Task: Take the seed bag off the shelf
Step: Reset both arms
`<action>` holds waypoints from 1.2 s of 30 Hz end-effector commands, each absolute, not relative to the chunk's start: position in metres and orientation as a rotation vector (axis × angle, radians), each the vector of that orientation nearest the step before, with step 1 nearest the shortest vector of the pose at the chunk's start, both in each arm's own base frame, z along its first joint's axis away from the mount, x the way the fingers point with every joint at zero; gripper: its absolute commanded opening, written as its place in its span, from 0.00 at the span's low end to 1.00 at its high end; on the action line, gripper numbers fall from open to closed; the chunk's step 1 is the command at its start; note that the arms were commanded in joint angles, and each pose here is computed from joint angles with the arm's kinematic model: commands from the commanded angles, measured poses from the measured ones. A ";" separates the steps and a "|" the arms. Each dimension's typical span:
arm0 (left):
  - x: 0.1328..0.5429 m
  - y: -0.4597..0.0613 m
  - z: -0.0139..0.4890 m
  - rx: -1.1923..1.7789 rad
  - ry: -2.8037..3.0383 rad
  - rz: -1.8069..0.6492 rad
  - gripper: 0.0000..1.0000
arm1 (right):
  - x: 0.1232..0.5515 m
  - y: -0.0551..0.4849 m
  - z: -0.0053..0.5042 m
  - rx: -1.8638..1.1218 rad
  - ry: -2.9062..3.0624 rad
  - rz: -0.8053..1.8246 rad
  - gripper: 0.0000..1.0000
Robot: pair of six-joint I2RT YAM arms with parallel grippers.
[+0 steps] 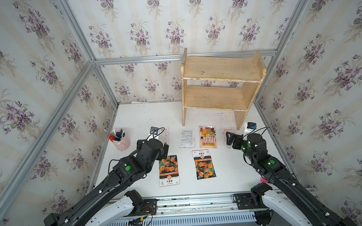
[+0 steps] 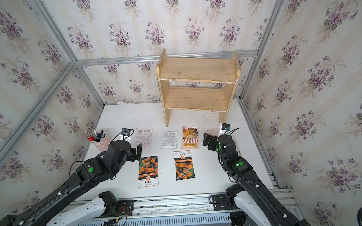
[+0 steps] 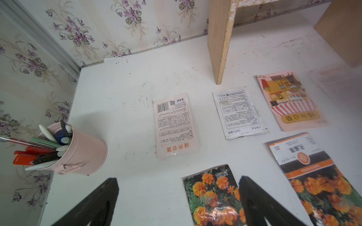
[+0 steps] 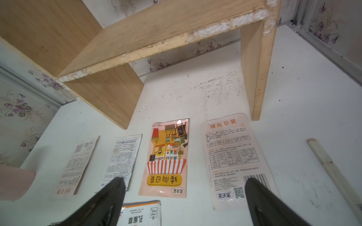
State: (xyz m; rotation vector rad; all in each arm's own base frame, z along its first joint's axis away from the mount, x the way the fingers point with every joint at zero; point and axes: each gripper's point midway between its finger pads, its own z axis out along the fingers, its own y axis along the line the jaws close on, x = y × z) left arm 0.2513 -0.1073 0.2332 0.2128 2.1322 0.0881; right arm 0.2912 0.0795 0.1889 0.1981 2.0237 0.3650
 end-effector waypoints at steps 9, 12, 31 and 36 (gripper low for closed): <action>0.306 -0.080 0.211 0.105 2.089 0.229 1.00 | 0.336 0.027 0.192 0.146 1.831 0.116 1.00; 0.320 -0.070 0.199 0.080 2.091 0.210 1.00 | 0.346 0.018 0.178 0.137 1.807 0.062 1.00; 0.373 -0.017 0.151 0.040 2.005 0.193 1.00 | 0.384 0.004 0.135 0.083 1.739 -0.021 1.00; 0.375 -0.011 0.141 0.079 1.972 0.166 1.00 | 0.374 0.003 0.130 0.078 1.706 0.021 1.00</action>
